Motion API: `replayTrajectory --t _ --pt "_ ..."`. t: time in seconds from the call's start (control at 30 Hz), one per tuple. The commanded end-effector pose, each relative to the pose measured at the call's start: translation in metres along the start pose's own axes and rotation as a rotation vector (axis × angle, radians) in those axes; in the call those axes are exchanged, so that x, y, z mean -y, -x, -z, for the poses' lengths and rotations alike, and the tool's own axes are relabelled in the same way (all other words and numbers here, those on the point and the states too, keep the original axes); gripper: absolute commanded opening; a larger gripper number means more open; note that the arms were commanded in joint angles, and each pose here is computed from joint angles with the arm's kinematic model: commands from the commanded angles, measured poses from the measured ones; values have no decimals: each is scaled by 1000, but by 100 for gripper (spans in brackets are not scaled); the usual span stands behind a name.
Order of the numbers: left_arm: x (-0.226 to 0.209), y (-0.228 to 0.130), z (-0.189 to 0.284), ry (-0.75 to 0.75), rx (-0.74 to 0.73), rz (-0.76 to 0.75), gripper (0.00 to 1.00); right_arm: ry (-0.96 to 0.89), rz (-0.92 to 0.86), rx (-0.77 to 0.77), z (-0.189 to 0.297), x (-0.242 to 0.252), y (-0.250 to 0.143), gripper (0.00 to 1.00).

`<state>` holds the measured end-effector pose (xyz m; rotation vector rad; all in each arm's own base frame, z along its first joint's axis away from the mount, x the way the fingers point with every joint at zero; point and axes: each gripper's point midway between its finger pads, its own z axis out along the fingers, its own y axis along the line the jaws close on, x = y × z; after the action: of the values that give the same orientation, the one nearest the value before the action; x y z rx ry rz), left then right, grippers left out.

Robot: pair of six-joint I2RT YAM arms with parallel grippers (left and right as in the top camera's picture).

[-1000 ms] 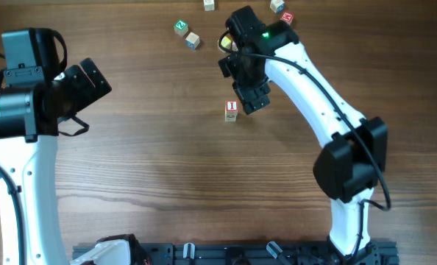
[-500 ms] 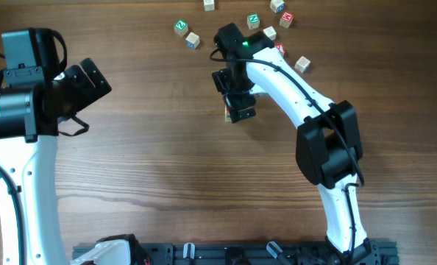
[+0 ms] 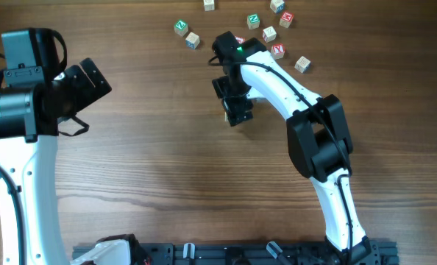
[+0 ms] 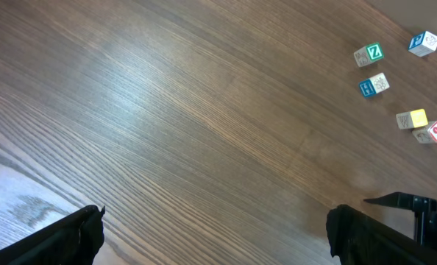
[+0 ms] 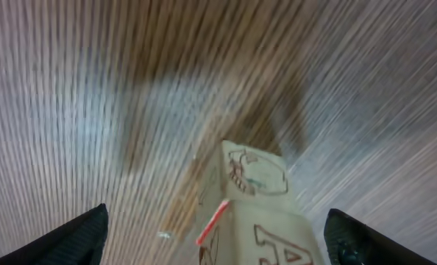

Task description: Form a tower

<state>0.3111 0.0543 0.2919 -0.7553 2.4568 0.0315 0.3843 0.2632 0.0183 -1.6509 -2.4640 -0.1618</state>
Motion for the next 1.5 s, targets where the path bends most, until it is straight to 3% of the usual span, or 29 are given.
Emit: replayTrajectory --t 0.0,0.37,0.73,1.47 --pt "-3 1 5 1 15 14 100 -7 -27 54 -6 -1 11 93" --pt "-3 1 5 1 15 14 100 -1 -76 83 -6 -1 15 90" --pt "-3 1 5 1 15 14 100 -10 -73 47 -6 1 9 68" --pt "-3 1 5 1 15 14 100 -32 -77 42 -6 6 8 52"
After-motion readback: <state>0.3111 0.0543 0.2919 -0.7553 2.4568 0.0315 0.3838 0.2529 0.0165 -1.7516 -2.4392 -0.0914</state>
